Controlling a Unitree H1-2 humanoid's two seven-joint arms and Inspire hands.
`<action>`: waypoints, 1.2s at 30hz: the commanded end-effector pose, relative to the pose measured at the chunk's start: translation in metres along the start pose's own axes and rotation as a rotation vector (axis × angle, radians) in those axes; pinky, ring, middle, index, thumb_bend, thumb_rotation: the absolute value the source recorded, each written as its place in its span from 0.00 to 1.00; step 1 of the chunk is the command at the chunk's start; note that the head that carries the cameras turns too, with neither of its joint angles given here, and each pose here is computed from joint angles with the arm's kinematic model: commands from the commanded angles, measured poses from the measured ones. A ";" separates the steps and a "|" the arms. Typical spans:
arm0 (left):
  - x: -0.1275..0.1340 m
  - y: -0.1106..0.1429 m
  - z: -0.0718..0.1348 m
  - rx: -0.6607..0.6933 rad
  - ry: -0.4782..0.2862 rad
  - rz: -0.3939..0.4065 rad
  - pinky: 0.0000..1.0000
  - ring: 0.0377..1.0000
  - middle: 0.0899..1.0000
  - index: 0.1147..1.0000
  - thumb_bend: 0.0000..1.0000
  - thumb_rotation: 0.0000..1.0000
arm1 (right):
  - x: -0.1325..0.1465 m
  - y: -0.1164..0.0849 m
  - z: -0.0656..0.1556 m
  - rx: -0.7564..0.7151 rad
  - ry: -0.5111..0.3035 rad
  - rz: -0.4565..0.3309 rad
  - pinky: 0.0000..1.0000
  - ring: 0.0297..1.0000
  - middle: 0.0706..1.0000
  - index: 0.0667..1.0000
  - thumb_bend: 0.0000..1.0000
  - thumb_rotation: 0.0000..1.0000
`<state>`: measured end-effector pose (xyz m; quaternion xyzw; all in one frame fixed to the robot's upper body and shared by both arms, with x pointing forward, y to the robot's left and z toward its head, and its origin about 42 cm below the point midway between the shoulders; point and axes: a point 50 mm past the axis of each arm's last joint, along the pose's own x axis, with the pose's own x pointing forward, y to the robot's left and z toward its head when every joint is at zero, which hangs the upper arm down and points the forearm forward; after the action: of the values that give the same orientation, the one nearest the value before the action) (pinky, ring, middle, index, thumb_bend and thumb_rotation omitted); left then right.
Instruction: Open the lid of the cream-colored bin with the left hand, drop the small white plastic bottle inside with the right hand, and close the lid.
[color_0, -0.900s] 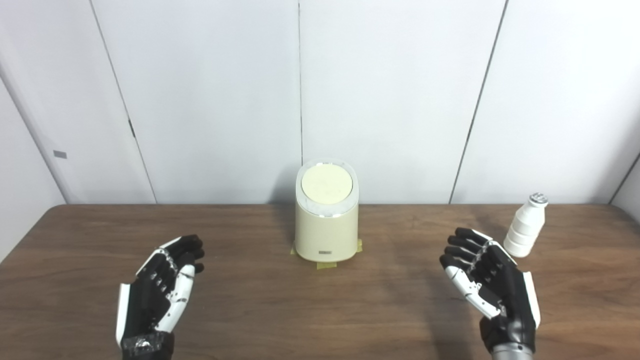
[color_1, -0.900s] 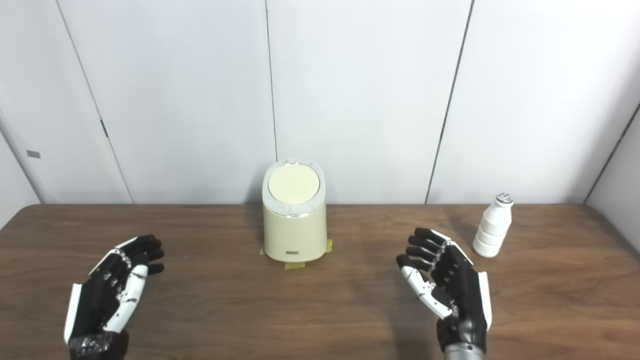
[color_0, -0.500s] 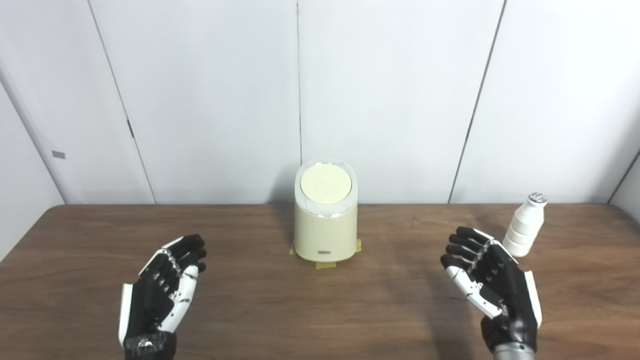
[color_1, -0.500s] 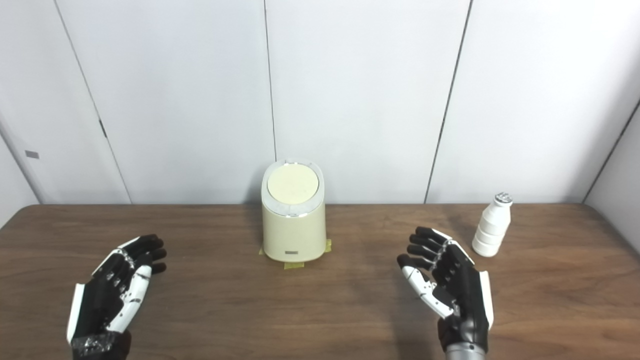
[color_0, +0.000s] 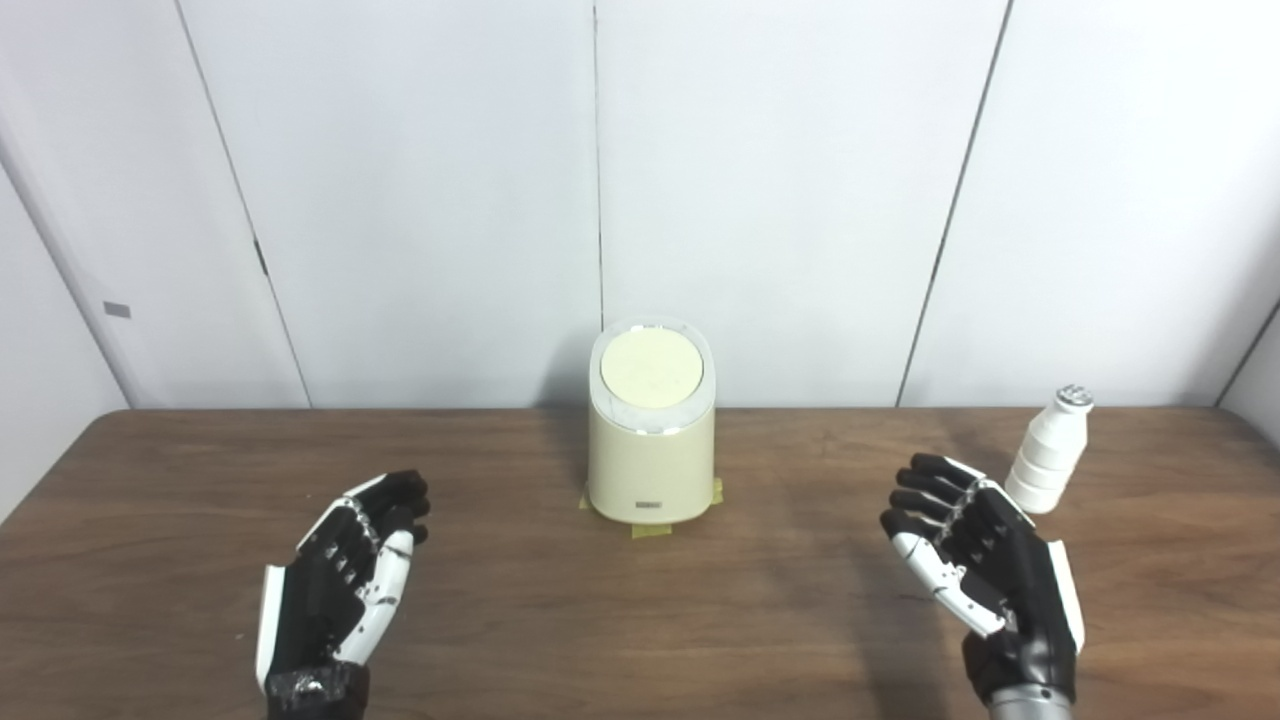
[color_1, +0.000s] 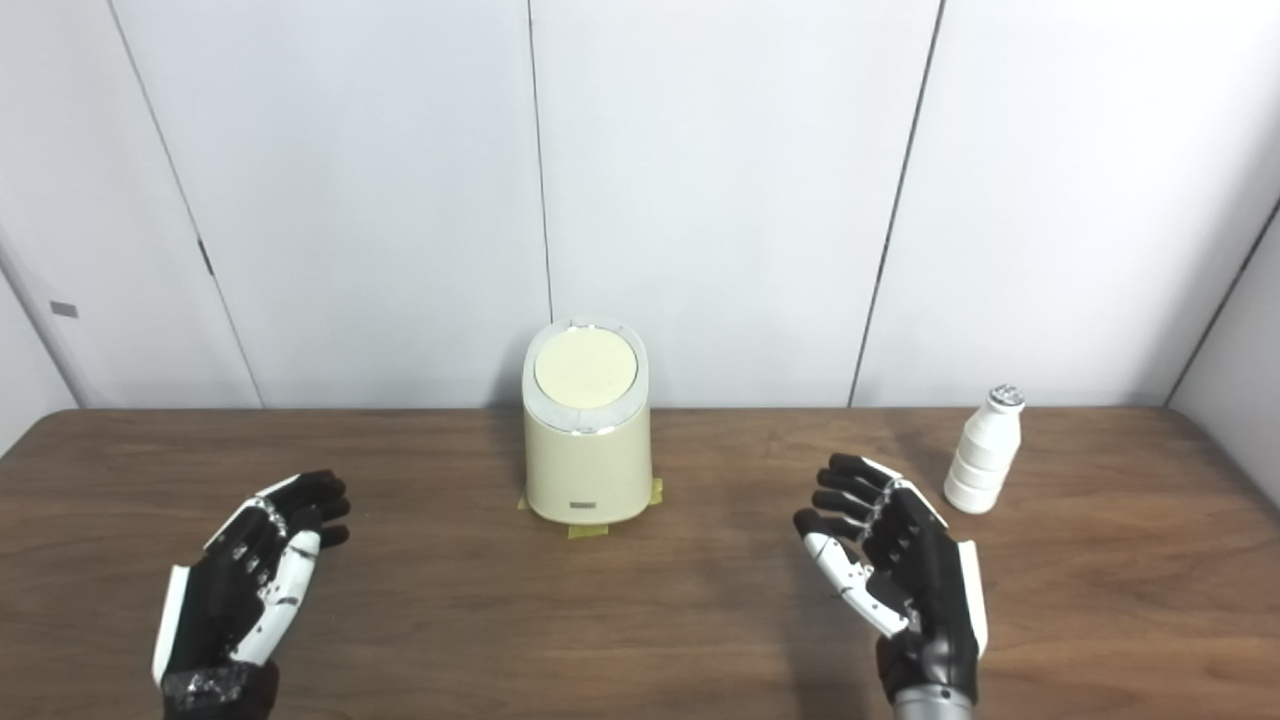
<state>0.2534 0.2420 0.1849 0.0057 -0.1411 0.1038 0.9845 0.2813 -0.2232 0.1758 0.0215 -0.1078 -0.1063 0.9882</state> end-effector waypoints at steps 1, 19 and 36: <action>0.004 -0.003 0.010 -0.001 -0.046 -0.006 0.69 0.73 0.71 0.67 0.31 0.32 | 0.009 0.004 0.021 0.007 -0.112 0.012 0.57 0.62 0.63 0.62 0.29 0.13; 0.121 -0.052 0.110 0.346 -0.201 -0.039 0.96 1.00 1.00 0.98 0.85 0.61 | 0.013 0.003 0.019 0.020 -0.121 0.024 0.56 0.63 0.63 0.61 0.29 0.10; 0.192 -0.116 0.123 0.546 -0.152 -0.062 0.94 1.00 1.00 1.00 0.99 0.51 | 0.015 0.010 0.023 0.026 -0.133 0.027 0.56 0.62 0.62 0.61 0.29 0.11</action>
<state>0.4198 0.1693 0.3352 0.2765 -0.1476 0.0926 0.9451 0.2866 -0.2205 0.1829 0.0235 -0.1274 -0.0990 0.9866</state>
